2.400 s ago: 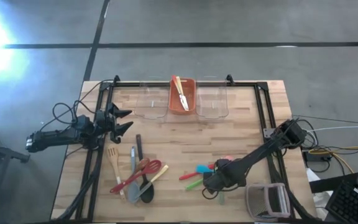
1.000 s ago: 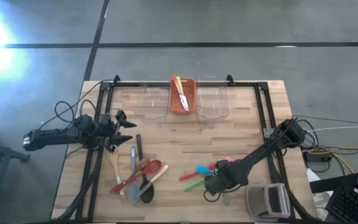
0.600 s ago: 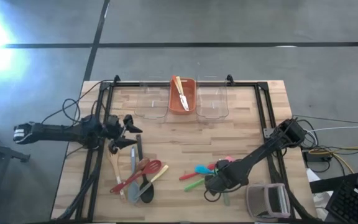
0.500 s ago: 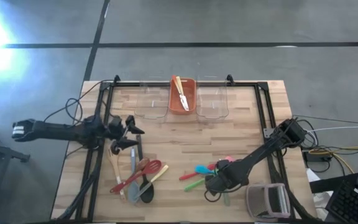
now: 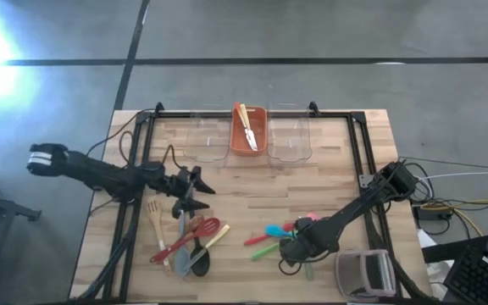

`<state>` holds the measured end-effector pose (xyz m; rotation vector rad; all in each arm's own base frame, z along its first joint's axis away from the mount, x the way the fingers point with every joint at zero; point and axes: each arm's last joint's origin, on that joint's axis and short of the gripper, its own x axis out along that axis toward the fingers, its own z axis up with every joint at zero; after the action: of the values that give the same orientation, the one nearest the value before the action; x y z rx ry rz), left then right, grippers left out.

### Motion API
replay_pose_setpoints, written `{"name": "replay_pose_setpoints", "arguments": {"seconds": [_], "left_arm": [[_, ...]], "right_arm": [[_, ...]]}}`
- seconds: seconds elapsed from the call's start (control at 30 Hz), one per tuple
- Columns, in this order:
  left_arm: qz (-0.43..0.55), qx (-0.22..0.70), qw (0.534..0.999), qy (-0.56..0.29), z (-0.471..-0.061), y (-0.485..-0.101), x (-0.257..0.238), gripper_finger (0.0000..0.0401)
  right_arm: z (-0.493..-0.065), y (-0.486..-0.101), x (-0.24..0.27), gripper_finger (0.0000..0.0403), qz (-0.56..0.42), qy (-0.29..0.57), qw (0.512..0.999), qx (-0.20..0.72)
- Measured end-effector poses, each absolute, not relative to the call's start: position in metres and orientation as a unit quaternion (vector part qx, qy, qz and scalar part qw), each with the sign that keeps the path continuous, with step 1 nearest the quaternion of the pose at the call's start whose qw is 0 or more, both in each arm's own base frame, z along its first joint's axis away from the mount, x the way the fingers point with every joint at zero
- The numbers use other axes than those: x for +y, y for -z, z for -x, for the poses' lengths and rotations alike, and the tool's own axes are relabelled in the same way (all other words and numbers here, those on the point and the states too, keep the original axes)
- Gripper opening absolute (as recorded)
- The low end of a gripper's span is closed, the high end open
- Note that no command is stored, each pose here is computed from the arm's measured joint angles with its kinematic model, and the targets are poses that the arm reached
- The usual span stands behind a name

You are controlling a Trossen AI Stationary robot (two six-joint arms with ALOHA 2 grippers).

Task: Pick & Place Kitchen Items
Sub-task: Put the green table knife into the orange bin

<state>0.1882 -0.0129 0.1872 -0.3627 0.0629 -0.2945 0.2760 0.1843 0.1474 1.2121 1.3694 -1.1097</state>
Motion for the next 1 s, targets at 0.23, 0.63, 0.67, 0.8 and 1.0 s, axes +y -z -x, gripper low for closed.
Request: {"name": "replay_pose_setpoints", "arguments": {"seconds": [0.23,0.63,0.67,0.8,1.0], "left_arm": [[0.189,0.036,0.97,0.147,-0.222,-0.181,-0.017,0.0273],[0.235,0.087,0.95,0.185,-0.31,-0.164,-0.027,0.0273],[0.239,0.09,0.948,0.192,-0.318,-0.162,-0.028,0.0273],[0.257,0.098,0.939,0.206,-0.341,-0.154,-0.03,0.0273],[0.282,0.111,0.931,0.204,-0.361,-0.137,-0.031,0.0273]], "right_arm": [[-0.277,-0.147,0.184,0.0023,-0.495,0.455,0.49,0.555],[-0.279,-0.148,0.184,0.0023,-0.492,0.445,0.518,0.54],[-0.28,-0.148,0.184,0.0023,-0.491,0.445,0.52,0.539],[-0.28,-0.148,0.183,0.0023,-0.487,0.444,0.531,0.532],[-0.281,-0.148,0.182,0.0023,-0.48,0.445,0.55,0.519]]}}
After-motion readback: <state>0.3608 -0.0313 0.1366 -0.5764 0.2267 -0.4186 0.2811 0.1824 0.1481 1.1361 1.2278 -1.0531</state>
